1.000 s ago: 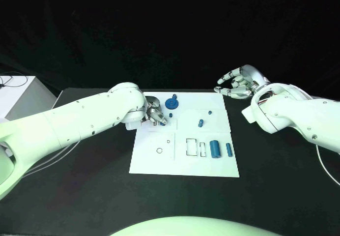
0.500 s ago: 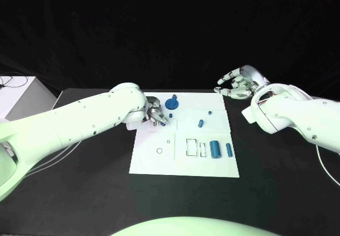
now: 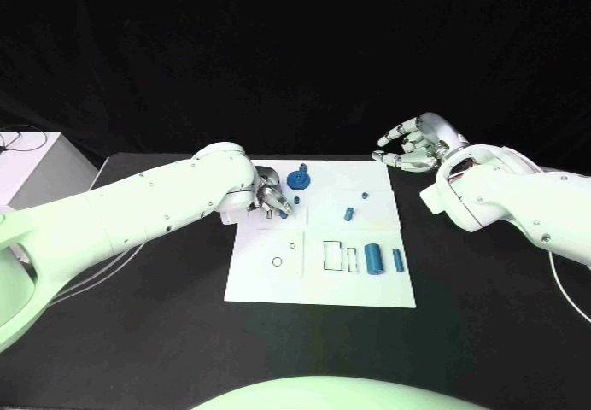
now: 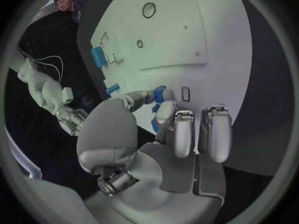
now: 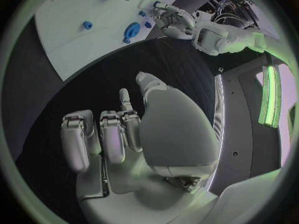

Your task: Assemble the parts on the task board

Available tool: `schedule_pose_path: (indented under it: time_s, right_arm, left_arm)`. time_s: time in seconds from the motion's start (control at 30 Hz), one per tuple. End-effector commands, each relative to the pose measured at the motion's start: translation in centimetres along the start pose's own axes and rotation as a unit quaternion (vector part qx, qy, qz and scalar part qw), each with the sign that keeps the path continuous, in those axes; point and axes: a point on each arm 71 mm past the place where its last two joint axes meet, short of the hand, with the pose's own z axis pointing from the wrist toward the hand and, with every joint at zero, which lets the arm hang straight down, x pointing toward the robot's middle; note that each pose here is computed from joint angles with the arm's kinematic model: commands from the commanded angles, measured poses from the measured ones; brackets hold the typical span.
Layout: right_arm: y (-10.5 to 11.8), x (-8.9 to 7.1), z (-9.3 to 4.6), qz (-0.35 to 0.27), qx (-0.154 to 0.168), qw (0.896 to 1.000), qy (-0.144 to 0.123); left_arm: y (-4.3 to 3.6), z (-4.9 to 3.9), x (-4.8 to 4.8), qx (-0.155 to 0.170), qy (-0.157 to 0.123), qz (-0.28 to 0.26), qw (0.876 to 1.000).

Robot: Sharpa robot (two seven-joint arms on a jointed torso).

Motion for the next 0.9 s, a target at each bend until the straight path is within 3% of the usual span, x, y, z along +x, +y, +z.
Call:
schedule_pose_path:
  time_s: [0.03,0.9]
  right_arm:
    - [0.12,0.11,-0.02,-0.004,-0.005,1.000,0.004]
    - [0.22,0.20,-0.08,-0.003,-0.007,1.000,0.006]
  left_arm:
    - [-0.47,0.26,0.83,0.007,0.018,0.010,1.000]
    - [-0.31,0.46,1.07,-0.006,0.010,0.050,0.999]
